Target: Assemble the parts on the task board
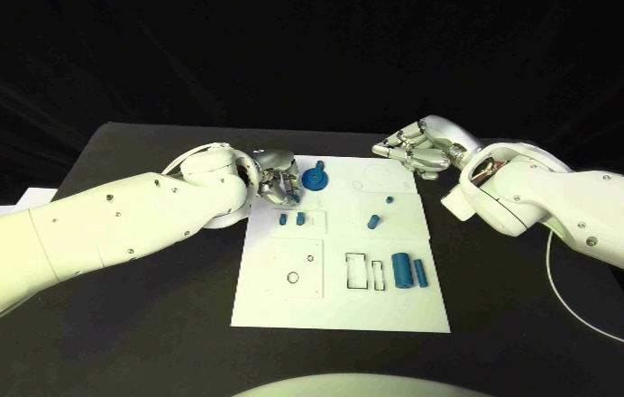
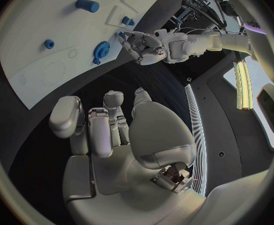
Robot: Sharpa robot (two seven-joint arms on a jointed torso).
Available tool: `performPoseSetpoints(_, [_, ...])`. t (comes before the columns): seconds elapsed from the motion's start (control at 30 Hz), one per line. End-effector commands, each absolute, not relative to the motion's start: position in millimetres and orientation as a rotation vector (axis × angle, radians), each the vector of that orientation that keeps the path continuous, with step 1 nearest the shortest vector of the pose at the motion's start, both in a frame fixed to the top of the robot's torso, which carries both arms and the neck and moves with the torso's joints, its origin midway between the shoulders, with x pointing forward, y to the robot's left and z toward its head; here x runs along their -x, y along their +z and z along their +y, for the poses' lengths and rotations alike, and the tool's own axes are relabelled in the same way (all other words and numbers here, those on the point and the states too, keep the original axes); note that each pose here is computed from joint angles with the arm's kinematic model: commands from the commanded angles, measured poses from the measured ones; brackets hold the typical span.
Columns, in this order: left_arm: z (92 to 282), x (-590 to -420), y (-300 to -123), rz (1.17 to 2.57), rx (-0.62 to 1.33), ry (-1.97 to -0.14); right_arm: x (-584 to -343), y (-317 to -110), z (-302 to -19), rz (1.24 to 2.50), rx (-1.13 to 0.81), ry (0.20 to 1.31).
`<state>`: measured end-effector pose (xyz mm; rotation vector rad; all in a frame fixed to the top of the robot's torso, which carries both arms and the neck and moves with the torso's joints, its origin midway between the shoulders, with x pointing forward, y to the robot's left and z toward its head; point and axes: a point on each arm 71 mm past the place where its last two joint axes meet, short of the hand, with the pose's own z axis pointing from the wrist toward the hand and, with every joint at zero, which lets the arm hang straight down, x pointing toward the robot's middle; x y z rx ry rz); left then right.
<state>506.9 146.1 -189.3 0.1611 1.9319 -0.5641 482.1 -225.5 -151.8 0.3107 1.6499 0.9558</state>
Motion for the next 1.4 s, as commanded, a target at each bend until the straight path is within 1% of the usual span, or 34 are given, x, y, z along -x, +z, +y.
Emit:
performPoseSetpoints(0.03, [145.0, -506.4, -191.9, 1.954, -0.165, -0.555, -481.3, -152.1, -223.4, 1.657, -0.295, 0.968])
performPoseSetpoints(0.77, [145.3, -507.9, -197.2, 1.998, -0.159, -0.505, -481.6, -152.1, -223.2, 1.657, -0.294, 0.969])
performPoseSetpoints(1.27, [150.3, -508.9, -196.3, 1.981, -0.141, -0.5, -482.9, -153.1, -225.4, 1.662, -0.304, 0.96])
performPoseSetpoints(1.4, [153.7, -509.0, -195.3, 1.97, -0.13, -0.503, -484.0, -155.9, -227.7, 1.696, -0.302, 0.939])
